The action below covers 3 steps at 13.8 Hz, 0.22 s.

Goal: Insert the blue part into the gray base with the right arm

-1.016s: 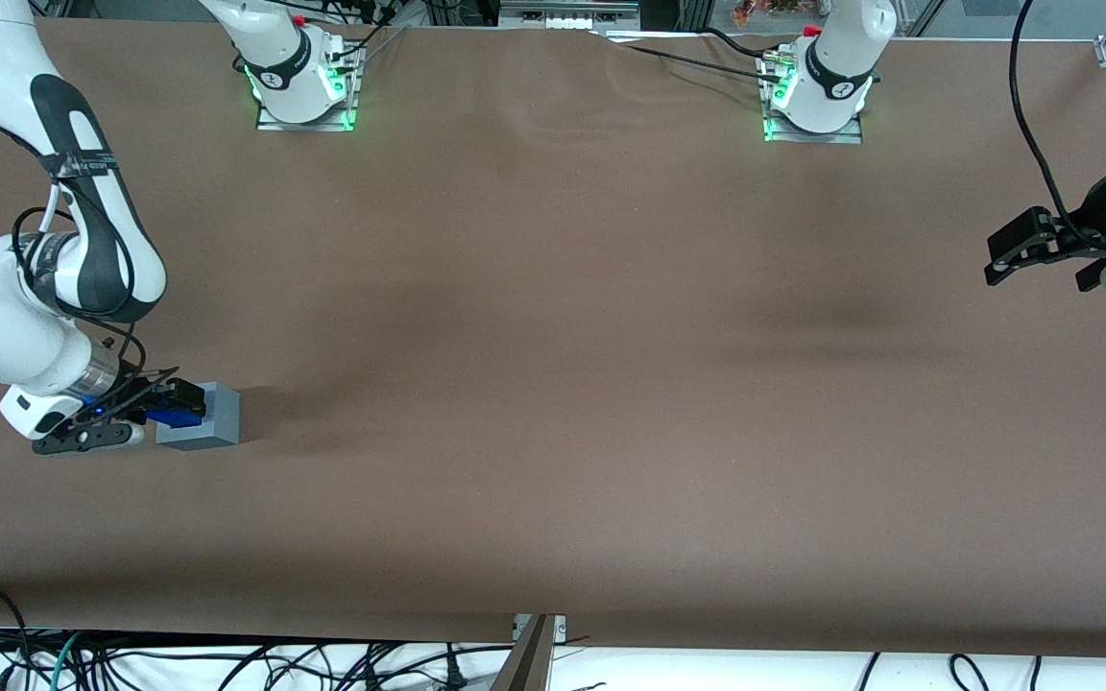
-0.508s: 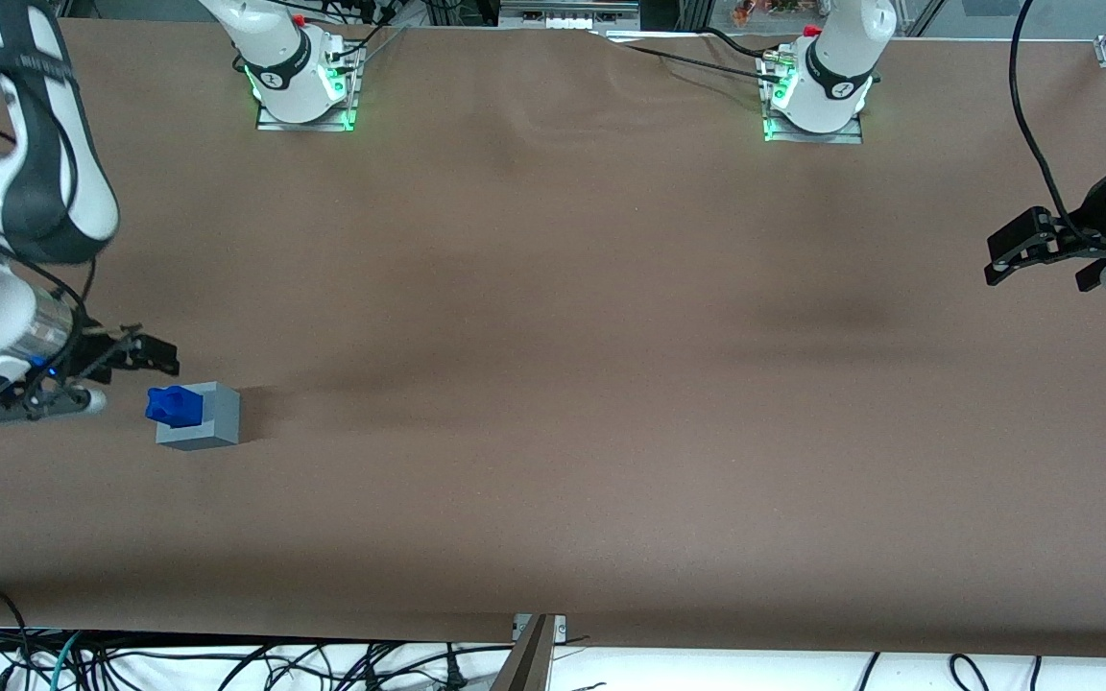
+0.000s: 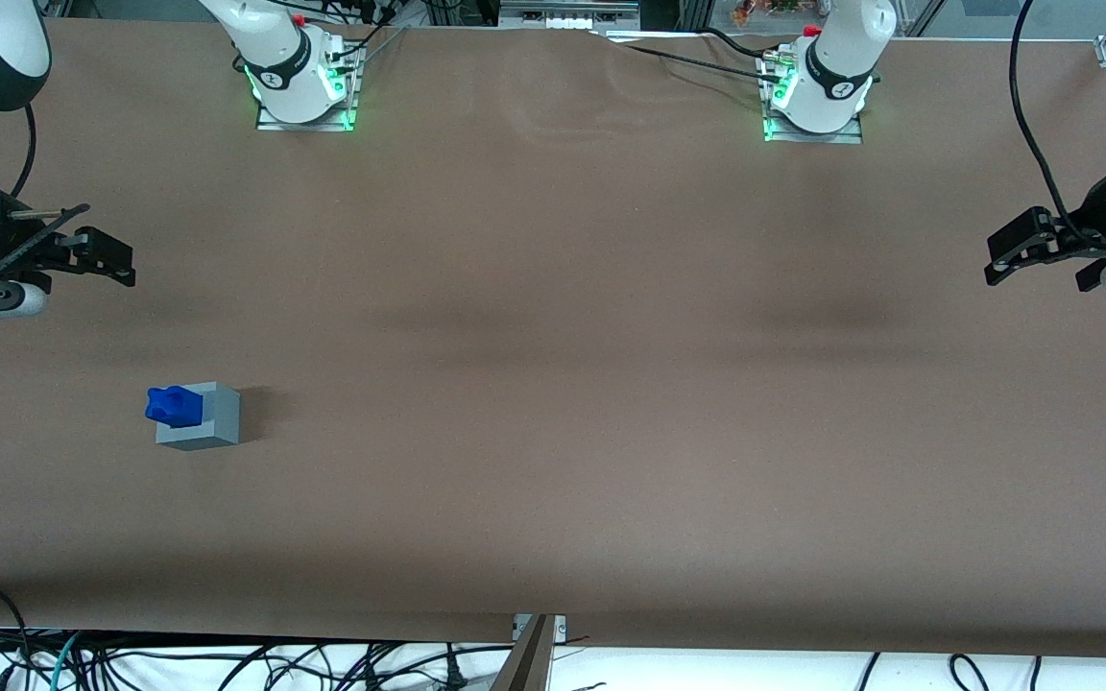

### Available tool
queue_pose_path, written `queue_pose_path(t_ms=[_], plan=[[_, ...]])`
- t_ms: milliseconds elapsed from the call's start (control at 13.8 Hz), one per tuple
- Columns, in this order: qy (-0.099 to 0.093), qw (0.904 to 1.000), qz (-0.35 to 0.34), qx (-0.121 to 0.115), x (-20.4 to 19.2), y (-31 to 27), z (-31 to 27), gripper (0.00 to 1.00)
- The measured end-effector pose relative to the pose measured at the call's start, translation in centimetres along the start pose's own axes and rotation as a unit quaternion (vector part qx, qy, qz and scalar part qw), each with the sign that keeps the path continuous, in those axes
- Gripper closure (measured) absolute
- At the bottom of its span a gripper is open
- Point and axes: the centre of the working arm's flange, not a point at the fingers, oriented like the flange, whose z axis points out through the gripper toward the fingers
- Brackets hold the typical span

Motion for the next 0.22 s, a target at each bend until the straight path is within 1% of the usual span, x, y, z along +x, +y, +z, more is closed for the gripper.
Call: queue_pose_path(t_ms=[218], plan=[[-0.001, 1.0000, 0.000, 0.001, 0.13, 0.00, 0.19, 0.00]])
